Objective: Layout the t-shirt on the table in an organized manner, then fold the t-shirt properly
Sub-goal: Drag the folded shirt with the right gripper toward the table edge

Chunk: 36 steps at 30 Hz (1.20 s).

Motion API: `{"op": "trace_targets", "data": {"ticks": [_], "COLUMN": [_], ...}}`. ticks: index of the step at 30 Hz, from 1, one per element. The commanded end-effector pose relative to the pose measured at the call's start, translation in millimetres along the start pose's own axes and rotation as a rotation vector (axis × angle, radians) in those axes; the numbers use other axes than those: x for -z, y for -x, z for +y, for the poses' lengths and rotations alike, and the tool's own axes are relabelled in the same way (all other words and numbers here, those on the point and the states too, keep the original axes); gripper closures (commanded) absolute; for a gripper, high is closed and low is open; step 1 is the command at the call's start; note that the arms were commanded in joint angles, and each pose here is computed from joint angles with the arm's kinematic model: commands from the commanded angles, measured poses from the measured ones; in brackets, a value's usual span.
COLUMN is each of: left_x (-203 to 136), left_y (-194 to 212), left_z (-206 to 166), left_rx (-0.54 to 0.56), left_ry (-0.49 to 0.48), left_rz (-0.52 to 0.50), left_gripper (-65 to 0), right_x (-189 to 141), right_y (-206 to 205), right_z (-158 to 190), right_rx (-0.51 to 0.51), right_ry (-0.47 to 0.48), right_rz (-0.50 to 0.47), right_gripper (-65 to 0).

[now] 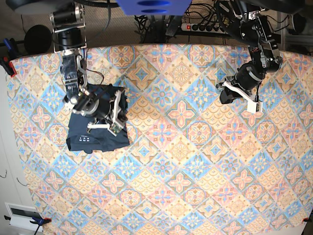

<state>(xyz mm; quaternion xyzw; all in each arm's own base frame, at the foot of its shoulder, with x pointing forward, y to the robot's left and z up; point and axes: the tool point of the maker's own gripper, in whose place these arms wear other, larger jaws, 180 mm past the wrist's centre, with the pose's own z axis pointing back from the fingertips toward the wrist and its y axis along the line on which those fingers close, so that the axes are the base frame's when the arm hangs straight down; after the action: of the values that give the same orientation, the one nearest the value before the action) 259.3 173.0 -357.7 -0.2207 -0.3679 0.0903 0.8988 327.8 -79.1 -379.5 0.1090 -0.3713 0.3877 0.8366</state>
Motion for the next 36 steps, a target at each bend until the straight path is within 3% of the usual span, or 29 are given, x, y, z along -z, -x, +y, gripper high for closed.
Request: {"op": "trace_targets", "data": {"ticks": [1,8,19,29,36], "left_x": [-3,-2,-2,-2,-1], "left_y": [-12,-15,-17,-17,-17], "left_z": [-5,-5,-6,-6,-6], "left_rx": [0.014,0.016,0.017,0.017,0.016], "left_ry": [0.016,0.018,0.020,0.020,0.021], "left_rz": [-0.040,-0.045,-0.050,-0.050,-0.051], "left_gripper": [0.0,0.0,0.0,0.0,0.0], "right_x": [-9,-7,13,-8,-12], "right_y": [-24,10,75,110,111], "right_z": [-9,21,34,12,4], "right_rx": [-0.022,0.022,0.140,0.255,0.269], "right_ry": [0.027,-0.025,-0.091,-0.002,0.019], "right_rz": [-0.076,-0.021,0.134,0.165,0.163], "right_gripper": [-0.7,-0.7,-0.7,-0.7,-0.7]}}
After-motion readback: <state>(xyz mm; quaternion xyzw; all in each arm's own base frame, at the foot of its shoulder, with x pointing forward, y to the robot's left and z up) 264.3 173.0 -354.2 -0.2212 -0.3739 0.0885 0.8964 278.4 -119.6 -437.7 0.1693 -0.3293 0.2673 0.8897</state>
